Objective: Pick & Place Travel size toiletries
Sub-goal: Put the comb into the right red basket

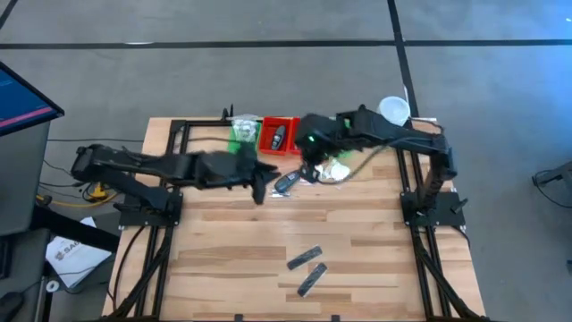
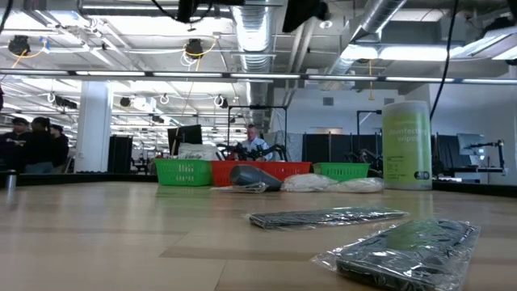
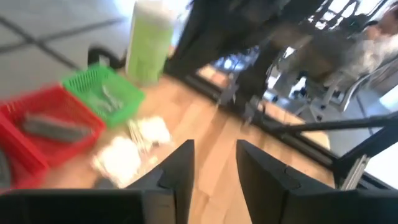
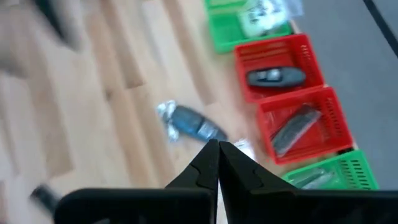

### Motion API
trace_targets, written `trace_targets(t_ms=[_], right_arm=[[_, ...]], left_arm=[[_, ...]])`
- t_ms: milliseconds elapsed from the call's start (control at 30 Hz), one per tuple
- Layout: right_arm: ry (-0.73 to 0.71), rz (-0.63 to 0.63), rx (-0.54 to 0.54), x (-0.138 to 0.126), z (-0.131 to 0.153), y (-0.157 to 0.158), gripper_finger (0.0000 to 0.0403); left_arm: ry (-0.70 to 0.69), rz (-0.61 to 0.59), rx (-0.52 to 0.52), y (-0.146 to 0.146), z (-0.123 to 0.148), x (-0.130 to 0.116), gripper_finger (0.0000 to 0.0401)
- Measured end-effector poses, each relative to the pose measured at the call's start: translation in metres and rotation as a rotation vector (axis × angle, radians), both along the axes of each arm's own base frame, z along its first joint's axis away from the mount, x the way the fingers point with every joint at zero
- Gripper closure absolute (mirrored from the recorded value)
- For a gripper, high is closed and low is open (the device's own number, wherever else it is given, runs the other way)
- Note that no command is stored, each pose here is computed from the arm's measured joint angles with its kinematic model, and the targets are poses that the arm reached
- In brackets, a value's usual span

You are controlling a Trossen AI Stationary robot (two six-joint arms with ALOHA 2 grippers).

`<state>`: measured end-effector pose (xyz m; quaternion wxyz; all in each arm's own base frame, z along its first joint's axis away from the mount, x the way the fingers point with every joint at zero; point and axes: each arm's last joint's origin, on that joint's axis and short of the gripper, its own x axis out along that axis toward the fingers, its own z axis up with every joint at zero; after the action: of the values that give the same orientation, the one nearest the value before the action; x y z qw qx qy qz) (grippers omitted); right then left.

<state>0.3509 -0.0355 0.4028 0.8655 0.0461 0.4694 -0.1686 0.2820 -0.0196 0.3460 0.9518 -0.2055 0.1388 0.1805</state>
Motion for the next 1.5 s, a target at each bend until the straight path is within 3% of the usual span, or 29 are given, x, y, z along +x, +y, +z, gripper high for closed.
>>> trace_targets(t_ms=[167,300,500,667,767,1000,1200,1400,1500], right_arm=[[-0.044,0.05,-0.031,-0.033,0.011,0.036,0.0402],[-0.091,0.059,-0.013,-0.061,0.0,0.056,0.0402],[-0.194,0.016,0.108,-0.101,-0.035,0.069,0.0403],[-0.288,-0.01,0.283,-0.118,-0.061,0.079,0.0403],[-0.32,0.004,0.323,-0.123,-0.071,0.087,0.0403],[-0.333,-0.011,0.38,-0.121,-0.085,0.098,0.0403],[-0.317,0.013,0.381,-0.117,-0.091,0.106,0.0403],[-0.371,0.007,0.408,-0.108,-0.09,0.109,0.0403],[-0.391,-0.002,0.419,-0.106,-0.089,0.109,0.0403]], left_arm=[[0.073,-0.014,-0.1,-0.024,-0.037,0.031,0.0343],[0.134,-0.024,-0.177,-0.048,-0.067,0.048,0.0392],[0.165,-0.062,-0.342,-0.08,-0.108,0.069,0.04],[0.2,-0.152,-0.447,-0.101,-0.14,0.089,0.0401],[0.263,-0.211,-0.483,-0.11,-0.157,0.101,0.0401],[0.41,-0.263,-0.515,-0.122,-0.196,0.118,0.0401],[0.626,-0.182,-0.482,-0.123,-0.217,0.107,0.0401],[0.714,-0.072,-0.426,-0.113,-0.215,0.096,0.0401],[0.681,-0.023,-0.386,-0.109,-0.206,0.094,0.0401]])
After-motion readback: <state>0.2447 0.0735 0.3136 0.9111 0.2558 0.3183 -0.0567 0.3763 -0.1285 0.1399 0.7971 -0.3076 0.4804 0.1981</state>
